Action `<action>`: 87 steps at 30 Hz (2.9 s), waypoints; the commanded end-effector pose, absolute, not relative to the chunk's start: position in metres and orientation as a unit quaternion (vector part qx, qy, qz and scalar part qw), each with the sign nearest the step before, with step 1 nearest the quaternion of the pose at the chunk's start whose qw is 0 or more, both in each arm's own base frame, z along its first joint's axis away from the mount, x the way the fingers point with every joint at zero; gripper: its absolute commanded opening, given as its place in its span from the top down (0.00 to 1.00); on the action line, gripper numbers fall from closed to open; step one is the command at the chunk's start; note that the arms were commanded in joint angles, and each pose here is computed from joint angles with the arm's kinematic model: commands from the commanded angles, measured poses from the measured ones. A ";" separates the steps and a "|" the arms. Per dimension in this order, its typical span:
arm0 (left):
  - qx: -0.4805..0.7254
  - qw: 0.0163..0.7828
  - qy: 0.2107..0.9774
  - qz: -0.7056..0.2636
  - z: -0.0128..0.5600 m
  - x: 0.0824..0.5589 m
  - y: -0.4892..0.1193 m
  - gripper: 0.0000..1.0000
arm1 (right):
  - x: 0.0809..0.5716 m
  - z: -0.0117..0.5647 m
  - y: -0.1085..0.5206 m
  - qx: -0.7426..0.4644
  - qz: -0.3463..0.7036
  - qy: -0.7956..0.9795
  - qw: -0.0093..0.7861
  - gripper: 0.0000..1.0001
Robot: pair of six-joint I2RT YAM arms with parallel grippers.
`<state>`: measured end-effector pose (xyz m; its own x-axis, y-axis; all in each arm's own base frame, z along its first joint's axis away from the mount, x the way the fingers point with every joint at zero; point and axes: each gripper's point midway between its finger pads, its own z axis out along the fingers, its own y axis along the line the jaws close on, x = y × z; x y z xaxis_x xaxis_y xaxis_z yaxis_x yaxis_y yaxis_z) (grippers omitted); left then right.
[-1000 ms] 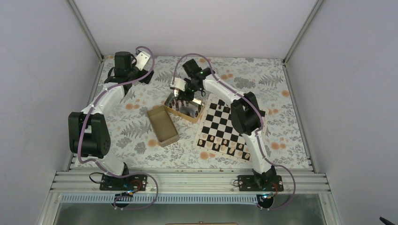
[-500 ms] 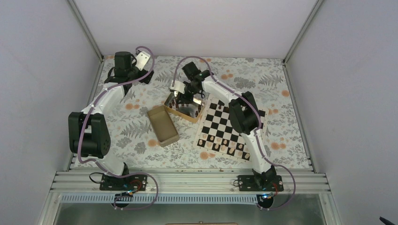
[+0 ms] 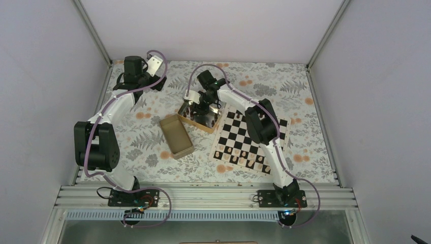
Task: Set up the chess pieces on the board
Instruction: Pick up the chess piece from the storage box, then place the chess piece on the chessboard.
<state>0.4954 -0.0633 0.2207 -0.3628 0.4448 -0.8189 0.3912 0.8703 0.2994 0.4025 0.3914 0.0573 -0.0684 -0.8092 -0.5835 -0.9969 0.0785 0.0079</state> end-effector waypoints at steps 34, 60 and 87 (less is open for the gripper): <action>0.251 0.518 0.817 0.034 0.233 0.494 -0.062 0.00 | 0.400 0.170 0.367 -0.632 0.205 0.685 0.300 0.92; 0.253 0.525 0.812 0.018 0.238 0.495 -0.070 0.00 | 0.373 0.115 0.033 -0.354 0.085 0.883 0.296 0.88; 0.250 0.527 0.812 0.025 0.243 0.495 -0.068 0.00 | 0.389 0.057 -0.015 -0.299 0.098 0.907 0.281 0.88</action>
<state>0.4952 -0.0652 0.2208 -0.3630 0.4439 -0.8193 0.3912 0.8706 0.2984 0.3791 -0.0057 0.0459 -0.6909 -0.4987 -0.5233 -0.6010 0.7986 0.0323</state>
